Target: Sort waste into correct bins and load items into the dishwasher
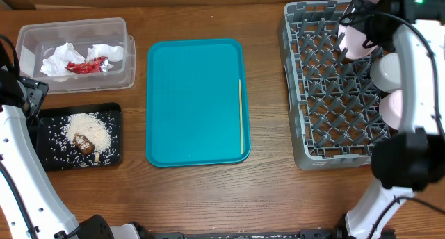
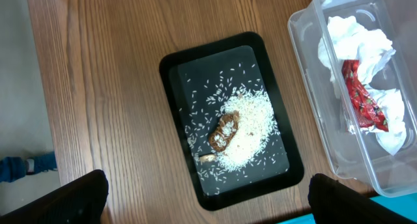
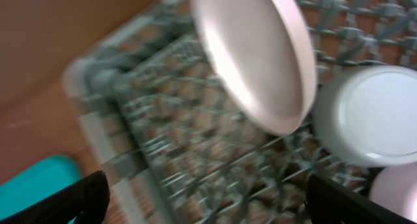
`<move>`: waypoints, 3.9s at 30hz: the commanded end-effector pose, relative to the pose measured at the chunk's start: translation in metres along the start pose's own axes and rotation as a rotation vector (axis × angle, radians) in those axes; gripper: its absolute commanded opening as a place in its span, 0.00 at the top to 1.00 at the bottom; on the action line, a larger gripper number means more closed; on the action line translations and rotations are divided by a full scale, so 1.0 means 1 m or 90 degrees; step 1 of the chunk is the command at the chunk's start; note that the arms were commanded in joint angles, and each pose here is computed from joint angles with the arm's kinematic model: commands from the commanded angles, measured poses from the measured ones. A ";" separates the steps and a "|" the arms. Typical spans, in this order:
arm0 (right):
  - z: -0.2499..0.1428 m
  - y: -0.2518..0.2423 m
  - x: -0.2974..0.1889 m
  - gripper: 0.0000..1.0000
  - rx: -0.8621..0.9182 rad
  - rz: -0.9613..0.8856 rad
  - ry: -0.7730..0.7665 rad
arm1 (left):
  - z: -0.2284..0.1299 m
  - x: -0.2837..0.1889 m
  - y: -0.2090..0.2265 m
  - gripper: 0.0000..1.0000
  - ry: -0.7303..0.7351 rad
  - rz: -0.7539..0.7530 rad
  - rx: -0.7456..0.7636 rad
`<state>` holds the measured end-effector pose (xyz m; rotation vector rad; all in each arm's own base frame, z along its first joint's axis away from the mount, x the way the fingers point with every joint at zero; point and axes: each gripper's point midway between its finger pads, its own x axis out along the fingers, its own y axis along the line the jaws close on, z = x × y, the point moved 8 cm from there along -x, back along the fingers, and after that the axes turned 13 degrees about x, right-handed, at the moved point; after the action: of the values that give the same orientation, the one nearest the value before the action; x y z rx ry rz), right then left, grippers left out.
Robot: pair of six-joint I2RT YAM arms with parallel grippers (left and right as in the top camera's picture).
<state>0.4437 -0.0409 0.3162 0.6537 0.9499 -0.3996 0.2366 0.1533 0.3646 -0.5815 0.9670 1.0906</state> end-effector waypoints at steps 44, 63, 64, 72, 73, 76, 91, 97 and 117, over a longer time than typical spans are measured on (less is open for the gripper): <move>-0.356 0.066 0.104 0.44 -0.274 0.007 0.231 | -0.001 -0.002 0.001 0.00 0.000 -0.003 -0.014; -0.380 0.050 0.143 0.63 -0.283 -0.047 0.278 | -0.001 -0.002 0.001 0.00 0.000 -0.003 -0.014; -0.380 0.050 0.143 0.68 -0.283 -0.047 0.278 | -0.001 -0.002 0.001 0.00 0.000 -0.003 -0.014; -0.377 0.056 0.139 0.96 -0.269 -0.050 0.277 | -0.001 -0.002 0.001 0.00 0.000 -0.003 -0.014; -0.374 0.059 0.136 0.96 -0.269 -0.052 0.275 | -0.001 -0.002 0.001 0.00 0.000 -0.003 -0.014; -0.370 0.067 0.130 0.96 -0.270 -0.050 0.271 | -0.001 -0.002 0.001 0.00 0.000 -0.003 -0.014; -0.233 0.136 0.021 0.96 -0.253 0.044 0.096 | -0.001 -0.002 0.001 0.00 0.000 -0.003 -0.014; -0.126 0.121 -0.025 0.96 -0.218 0.079 -0.009 | -0.001 -0.002 0.001 0.00 0.000 -0.003 -0.014; -0.073 0.056 0.093 0.93 -0.286 0.035 0.074 | -0.001 -0.002 0.001 0.00 0.000 -0.003 -0.014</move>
<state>0.4751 0.0364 0.2578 0.3046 1.0115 -0.1233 0.2368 0.1530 0.3644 -0.5836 0.9683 1.0876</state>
